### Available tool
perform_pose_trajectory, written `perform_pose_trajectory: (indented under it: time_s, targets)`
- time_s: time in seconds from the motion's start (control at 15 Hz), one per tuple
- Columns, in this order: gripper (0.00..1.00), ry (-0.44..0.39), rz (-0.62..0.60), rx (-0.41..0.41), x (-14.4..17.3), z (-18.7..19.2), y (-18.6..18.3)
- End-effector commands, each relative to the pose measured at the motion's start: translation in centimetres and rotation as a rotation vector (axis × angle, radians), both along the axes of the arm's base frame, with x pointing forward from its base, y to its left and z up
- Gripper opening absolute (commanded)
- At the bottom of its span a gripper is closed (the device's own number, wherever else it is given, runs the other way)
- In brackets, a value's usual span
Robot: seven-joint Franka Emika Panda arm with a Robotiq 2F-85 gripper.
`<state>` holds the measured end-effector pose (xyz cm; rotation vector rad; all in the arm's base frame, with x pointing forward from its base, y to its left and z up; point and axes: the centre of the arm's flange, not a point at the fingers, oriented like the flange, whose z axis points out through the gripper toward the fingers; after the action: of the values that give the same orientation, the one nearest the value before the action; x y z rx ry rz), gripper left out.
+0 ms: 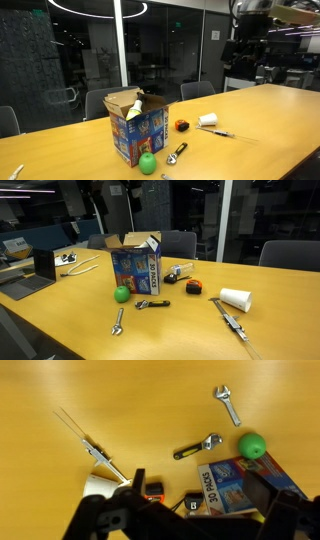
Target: Take the spray bottle in the box and put it on the table
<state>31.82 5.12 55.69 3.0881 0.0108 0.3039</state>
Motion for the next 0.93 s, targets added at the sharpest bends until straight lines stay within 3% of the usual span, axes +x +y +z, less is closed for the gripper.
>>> perform_pose_trajectory:
  time_s: [0.0, 0.47, 0.87]
  targets:
    - [1.0, -0.043, -0.077, 0.089, 6.7, 0.8, 2.5]
    - [1.0, -0.057, -0.168, 0.266, 18.8, -2.4, 6.9]
    - [1.0, -0.043, -0.174, 0.365, 26.5, -4.6, 10.8]
